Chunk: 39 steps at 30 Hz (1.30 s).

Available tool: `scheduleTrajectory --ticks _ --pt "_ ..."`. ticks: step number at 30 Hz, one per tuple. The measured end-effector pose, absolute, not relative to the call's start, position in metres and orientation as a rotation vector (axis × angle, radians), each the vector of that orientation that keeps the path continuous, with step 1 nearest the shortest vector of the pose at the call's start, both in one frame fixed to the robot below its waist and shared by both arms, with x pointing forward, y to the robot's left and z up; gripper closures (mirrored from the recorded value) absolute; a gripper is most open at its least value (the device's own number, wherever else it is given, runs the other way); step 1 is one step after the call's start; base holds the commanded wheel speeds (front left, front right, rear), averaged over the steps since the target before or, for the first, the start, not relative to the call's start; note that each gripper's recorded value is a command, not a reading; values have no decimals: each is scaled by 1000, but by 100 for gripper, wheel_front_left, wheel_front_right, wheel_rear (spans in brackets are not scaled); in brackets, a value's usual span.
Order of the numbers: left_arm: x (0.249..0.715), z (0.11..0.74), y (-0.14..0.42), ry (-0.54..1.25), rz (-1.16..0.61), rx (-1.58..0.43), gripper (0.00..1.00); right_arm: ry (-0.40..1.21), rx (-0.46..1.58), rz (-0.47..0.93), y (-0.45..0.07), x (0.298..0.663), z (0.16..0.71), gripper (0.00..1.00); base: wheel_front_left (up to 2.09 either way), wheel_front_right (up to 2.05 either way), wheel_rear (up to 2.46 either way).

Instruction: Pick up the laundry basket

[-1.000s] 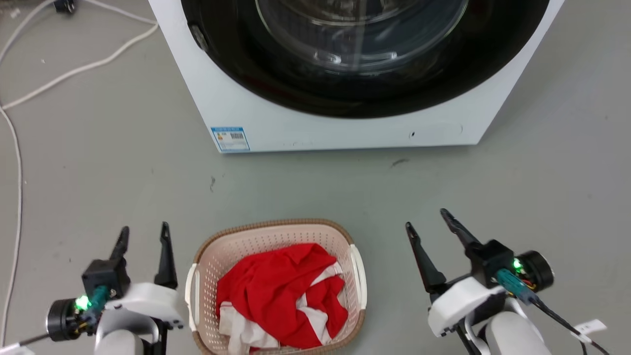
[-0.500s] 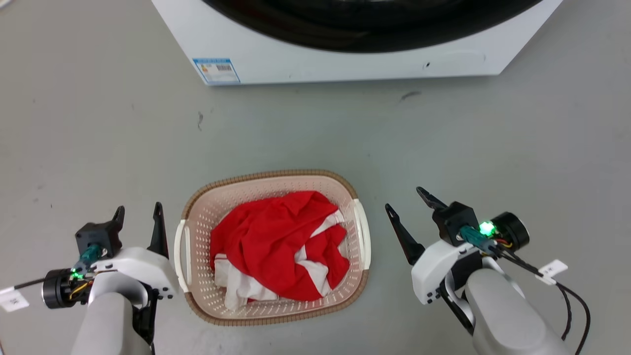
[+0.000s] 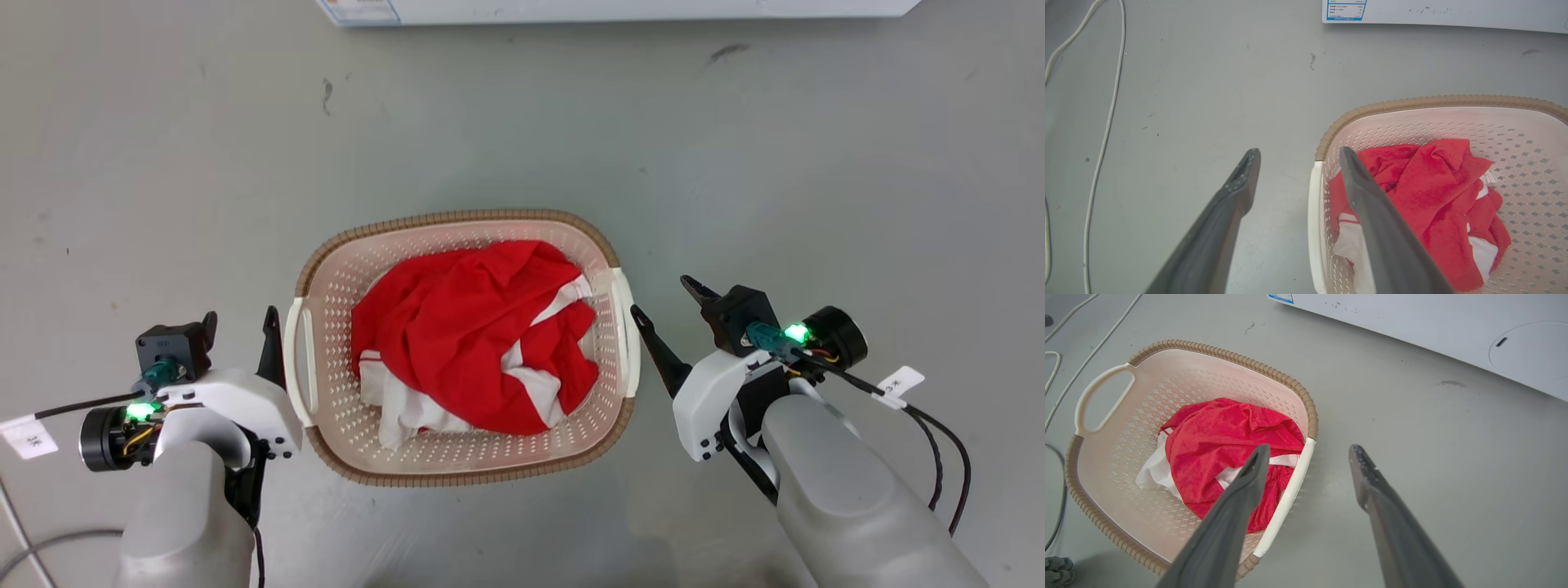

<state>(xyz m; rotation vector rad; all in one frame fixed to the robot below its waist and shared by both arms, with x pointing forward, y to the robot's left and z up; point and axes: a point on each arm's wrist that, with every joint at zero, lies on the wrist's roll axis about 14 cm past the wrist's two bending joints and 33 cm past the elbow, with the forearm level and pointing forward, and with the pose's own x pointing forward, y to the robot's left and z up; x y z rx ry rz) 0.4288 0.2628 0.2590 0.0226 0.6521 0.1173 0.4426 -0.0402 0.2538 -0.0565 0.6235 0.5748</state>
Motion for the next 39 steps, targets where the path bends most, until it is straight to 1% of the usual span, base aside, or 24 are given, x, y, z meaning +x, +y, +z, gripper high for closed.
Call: scheduleTrajectory --ticks 11,23,39 --pt "419 223 257 759 108 16 0 751 -35 612 -29 434 207 0 0 0 0" --pt "407 185 251 875 99 8 0 856 -40 640 -23 430 162 0 0 0 0" --pt "398 154 240 963 79 3 0 928 -29 662 -16 422 128 0 0 0 0"
